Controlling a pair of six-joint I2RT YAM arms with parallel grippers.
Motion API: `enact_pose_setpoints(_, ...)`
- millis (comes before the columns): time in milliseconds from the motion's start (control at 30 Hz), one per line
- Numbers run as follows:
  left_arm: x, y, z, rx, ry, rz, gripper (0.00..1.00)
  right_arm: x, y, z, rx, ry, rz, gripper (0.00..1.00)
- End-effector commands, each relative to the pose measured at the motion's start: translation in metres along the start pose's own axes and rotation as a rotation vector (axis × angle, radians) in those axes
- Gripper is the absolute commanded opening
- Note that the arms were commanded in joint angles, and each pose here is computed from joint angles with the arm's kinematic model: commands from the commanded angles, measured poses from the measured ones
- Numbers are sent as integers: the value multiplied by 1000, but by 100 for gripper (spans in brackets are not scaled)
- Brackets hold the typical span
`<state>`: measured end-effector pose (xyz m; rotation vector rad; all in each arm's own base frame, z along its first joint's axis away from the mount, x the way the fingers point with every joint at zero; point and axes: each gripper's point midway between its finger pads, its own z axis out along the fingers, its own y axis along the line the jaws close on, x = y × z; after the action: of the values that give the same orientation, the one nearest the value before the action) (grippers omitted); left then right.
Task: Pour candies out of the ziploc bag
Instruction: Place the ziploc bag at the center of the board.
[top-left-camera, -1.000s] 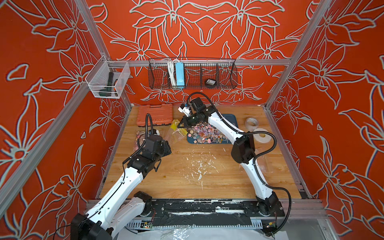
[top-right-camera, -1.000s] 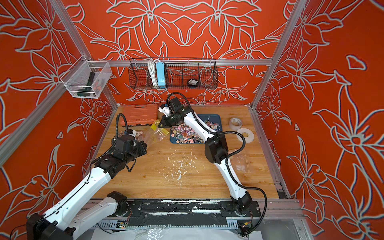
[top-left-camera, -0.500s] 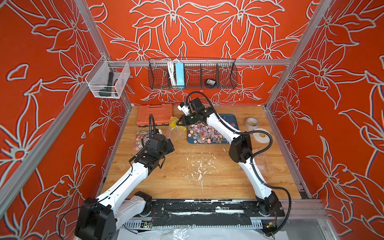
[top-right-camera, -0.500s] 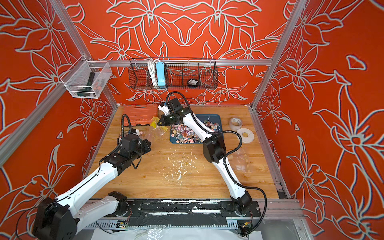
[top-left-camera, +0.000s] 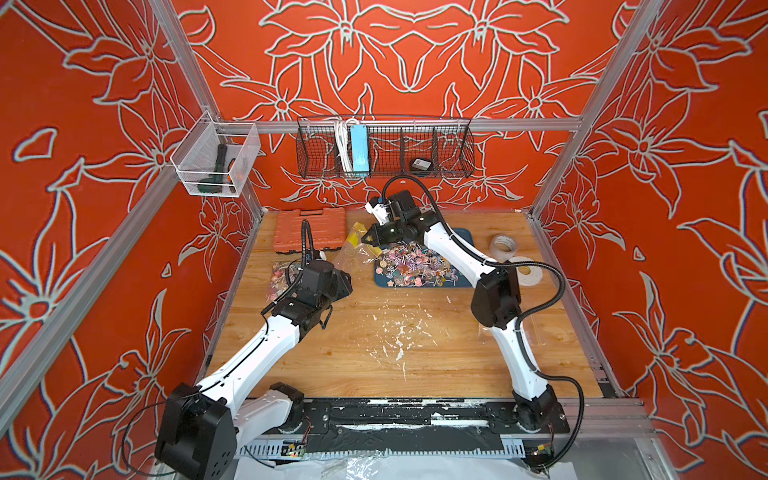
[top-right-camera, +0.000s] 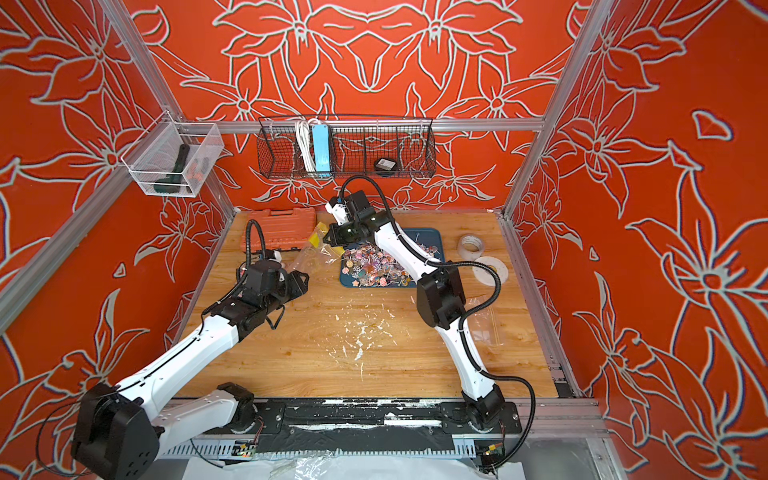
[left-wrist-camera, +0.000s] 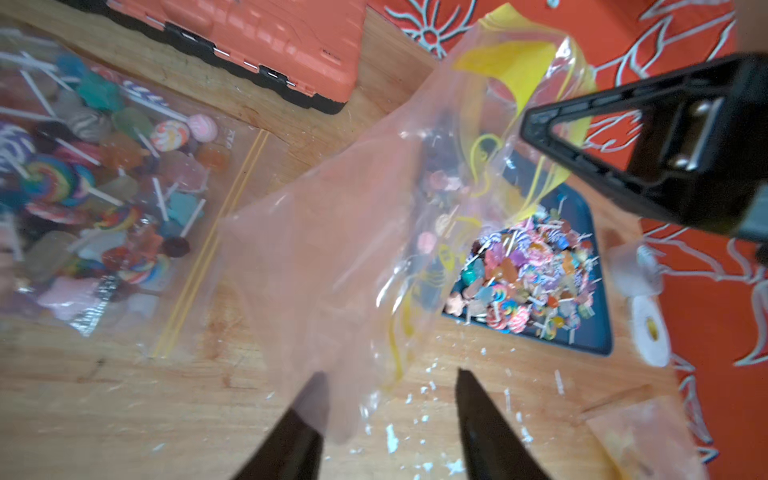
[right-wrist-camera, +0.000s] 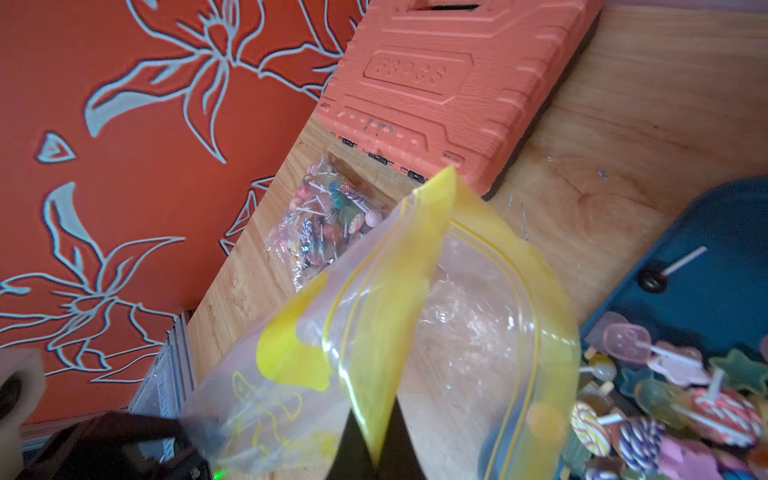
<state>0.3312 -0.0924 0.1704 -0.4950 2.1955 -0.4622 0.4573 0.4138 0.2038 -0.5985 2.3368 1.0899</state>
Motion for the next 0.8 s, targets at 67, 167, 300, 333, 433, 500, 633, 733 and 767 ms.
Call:
enact_pose_setpoints(67, -26, -4, -26, -31, -59, 46, 70, -20, 41, -72, -1, -133, -44, 0)
enact_pose_setpoints(167, -37, -15, -39, -7, -65, 69, 73, -2, 52, -106, 25, -151, -34, 0)
enact_pose_setpoints(300, -47, -29, -52, 9, -46, 122, 83, 40, 45, -154, 152, -150, -13, 0)
enact_pose_setpoints(333, -48, -31, -55, 12, -37, 136, 84, 53, 40, -167, 189, -151, -2, 0)
enact_pose_setpoints(433, -51, -38, -58, 26, -22, 166, 86, 91, 18, -199, 300, -158, 68, 0)
enact_pose_setpoints(500, -53, -42, -59, 41, -21, 173, 86, 112, -2, -221, 383, -169, 121, 0)
enact_pose_setpoints(633, -50, -47, -54, 76, -14, 169, 86, 143, -56, -278, 578, -265, 286, 0)
enact_pose_setpoints(733, -44, -52, -50, 113, 2, 160, 85, 159, -85, -317, 695, -356, 383, 0)
enact_pose_setpoints(767, -43, -54, -48, 124, 8, 159, 85, 162, -91, -326, 732, -377, 396, 0)
